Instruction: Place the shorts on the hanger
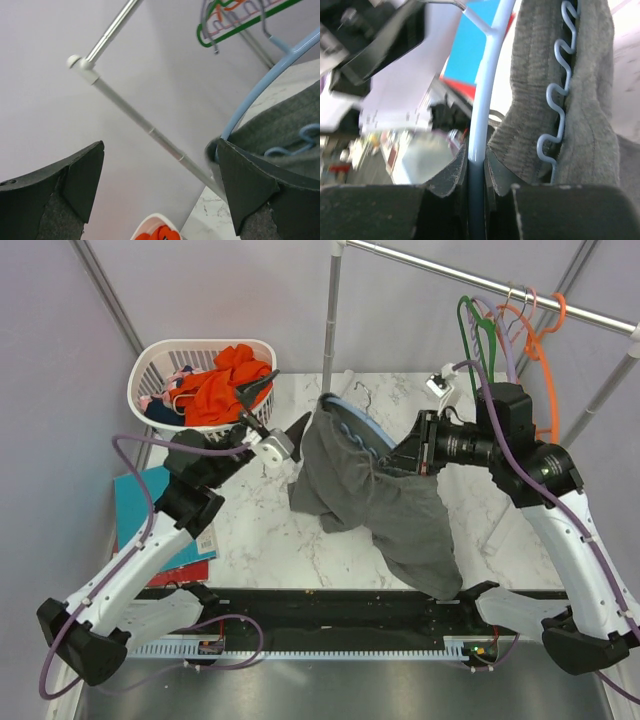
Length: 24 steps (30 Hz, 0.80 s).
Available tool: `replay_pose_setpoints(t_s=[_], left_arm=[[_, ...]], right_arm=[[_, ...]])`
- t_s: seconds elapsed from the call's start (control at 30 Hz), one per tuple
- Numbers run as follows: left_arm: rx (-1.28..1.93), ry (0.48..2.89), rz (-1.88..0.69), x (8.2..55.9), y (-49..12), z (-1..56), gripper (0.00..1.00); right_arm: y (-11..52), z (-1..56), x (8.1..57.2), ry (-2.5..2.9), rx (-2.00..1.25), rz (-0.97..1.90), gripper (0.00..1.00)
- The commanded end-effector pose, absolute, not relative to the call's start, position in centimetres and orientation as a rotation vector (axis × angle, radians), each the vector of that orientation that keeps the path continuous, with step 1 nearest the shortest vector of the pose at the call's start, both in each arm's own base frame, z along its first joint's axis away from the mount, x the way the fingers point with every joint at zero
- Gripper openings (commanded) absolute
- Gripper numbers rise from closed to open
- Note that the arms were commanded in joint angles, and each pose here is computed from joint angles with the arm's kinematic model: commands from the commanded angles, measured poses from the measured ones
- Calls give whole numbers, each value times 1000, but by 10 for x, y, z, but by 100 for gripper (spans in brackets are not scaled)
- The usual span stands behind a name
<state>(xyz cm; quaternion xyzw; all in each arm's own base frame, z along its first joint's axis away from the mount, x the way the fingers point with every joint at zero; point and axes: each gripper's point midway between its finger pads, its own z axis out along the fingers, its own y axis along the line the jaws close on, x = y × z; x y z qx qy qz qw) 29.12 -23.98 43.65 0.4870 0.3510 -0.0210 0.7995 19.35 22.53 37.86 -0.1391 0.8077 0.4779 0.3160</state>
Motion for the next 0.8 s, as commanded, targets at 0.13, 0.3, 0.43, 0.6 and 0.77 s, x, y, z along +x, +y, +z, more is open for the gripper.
replay_pose_setpoints(t_s=[0.13, 0.3, 0.43, 0.6, 0.77], left_arm=[[848, 867, -48, 279, -195, 465, 99], [803, 920, -76, 278, -189, 465, 99], [795, 942, -116, 274, -189, 462, 99], [800, 976, -148, 269, -188, 448, 99], [806, 992, -155, 266, -187, 435, 99]], right_arm=[[191, 456, 262, 1893, 47, 994, 0], [187, 490, 312, 1732, 178, 936, 0], [194, 520, 343, 1613, 215, 960, 0], [206, 562, 357, 1446, 162, 951, 0], [216, 574, 357, 1379, 173, 924, 0]])
